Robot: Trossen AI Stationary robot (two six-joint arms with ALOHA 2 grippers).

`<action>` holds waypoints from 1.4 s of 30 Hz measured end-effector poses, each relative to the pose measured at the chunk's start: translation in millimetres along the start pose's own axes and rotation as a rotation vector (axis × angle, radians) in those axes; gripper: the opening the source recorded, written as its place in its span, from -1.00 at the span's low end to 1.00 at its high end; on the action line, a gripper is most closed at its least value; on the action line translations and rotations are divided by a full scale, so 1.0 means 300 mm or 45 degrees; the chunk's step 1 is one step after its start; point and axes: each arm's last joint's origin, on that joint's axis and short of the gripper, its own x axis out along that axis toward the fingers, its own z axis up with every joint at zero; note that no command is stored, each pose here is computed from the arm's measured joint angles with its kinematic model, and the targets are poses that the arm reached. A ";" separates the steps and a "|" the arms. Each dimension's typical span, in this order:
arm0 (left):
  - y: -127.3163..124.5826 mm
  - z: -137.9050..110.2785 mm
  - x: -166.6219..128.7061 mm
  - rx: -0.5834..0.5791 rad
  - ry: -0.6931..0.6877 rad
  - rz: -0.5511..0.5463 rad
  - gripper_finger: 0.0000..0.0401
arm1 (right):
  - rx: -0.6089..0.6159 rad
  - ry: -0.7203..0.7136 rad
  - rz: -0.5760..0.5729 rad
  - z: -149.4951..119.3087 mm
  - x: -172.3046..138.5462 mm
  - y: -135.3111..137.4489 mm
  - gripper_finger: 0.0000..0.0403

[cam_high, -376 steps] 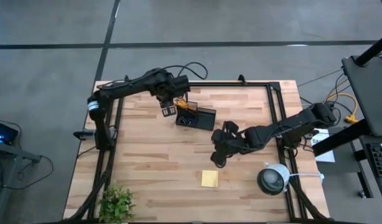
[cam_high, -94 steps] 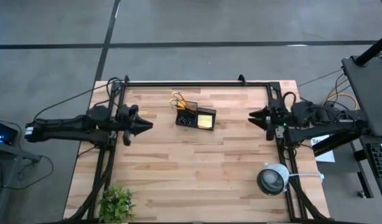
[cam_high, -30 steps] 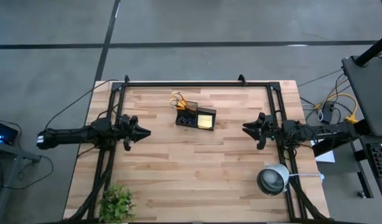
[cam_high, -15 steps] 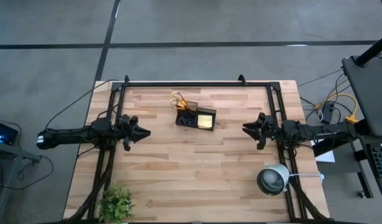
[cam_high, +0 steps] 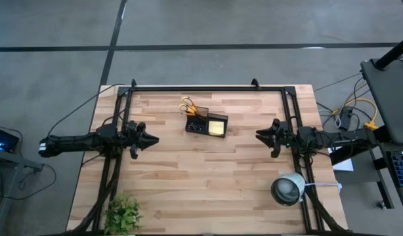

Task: Pick and place office supplies into organizer
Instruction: Return to Home Position

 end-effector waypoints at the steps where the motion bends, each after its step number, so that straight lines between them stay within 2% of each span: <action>1: 0.000 0.000 0.000 0.000 -0.001 -0.001 -0.79 | 0.000 0.001 0.000 0.000 0.000 0.000 -0.48; 42: 0.000 0.000 0.000 0.000 -0.001 -0.001 -0.79 | 0.000 0.000 0.000 0.000 0.000 0.000 -0.56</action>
